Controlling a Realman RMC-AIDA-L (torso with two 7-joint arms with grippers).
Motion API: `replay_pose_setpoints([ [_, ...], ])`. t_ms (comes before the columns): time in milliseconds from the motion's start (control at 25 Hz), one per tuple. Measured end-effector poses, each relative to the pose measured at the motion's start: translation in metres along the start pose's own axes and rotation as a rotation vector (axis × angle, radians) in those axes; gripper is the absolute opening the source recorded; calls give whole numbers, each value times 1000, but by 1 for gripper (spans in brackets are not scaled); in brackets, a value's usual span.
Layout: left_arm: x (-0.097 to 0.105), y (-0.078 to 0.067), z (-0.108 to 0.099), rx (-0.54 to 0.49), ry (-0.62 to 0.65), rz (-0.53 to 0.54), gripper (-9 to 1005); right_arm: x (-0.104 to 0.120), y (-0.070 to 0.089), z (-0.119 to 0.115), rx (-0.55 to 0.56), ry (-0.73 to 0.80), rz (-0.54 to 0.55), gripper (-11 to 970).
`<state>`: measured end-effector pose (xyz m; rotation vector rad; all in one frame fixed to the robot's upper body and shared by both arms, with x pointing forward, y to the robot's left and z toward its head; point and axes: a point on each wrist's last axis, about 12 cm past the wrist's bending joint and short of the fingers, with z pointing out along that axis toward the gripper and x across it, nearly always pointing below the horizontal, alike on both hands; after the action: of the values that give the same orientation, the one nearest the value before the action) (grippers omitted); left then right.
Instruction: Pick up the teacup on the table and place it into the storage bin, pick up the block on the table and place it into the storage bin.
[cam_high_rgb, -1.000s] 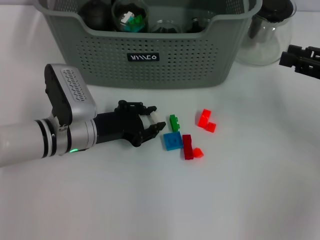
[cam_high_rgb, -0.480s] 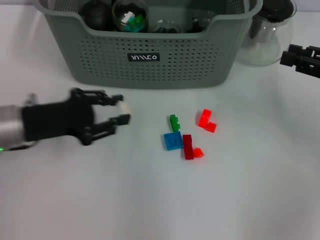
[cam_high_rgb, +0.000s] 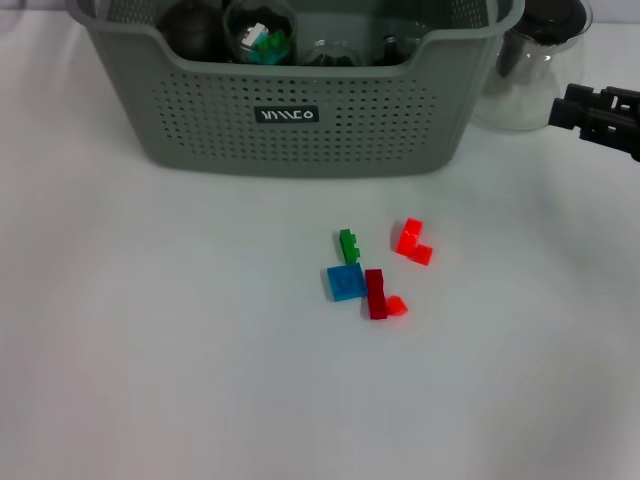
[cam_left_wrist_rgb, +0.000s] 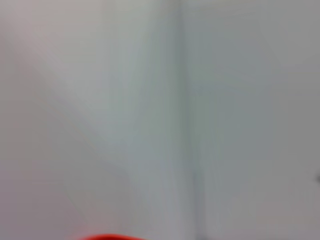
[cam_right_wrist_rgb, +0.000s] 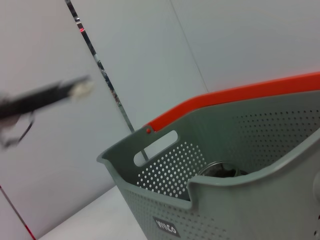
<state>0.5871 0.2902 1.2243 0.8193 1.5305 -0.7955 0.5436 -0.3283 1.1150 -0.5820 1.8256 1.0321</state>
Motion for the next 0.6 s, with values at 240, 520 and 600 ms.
replay_pose_setpoints([
  [240, -50, 53, 63, -260, 323, -95, 404, 3, 1, -1, -6, 9, 4, 489],
  [520, -20, 56, 121, -377, 615, -77, 404, 4, 2, -2, -5, 11, 5, 489],
  [600, -10, 50, 133, -391, 644, -44, 404, 4, 2, -2, -6, 11, 5, 489],
])
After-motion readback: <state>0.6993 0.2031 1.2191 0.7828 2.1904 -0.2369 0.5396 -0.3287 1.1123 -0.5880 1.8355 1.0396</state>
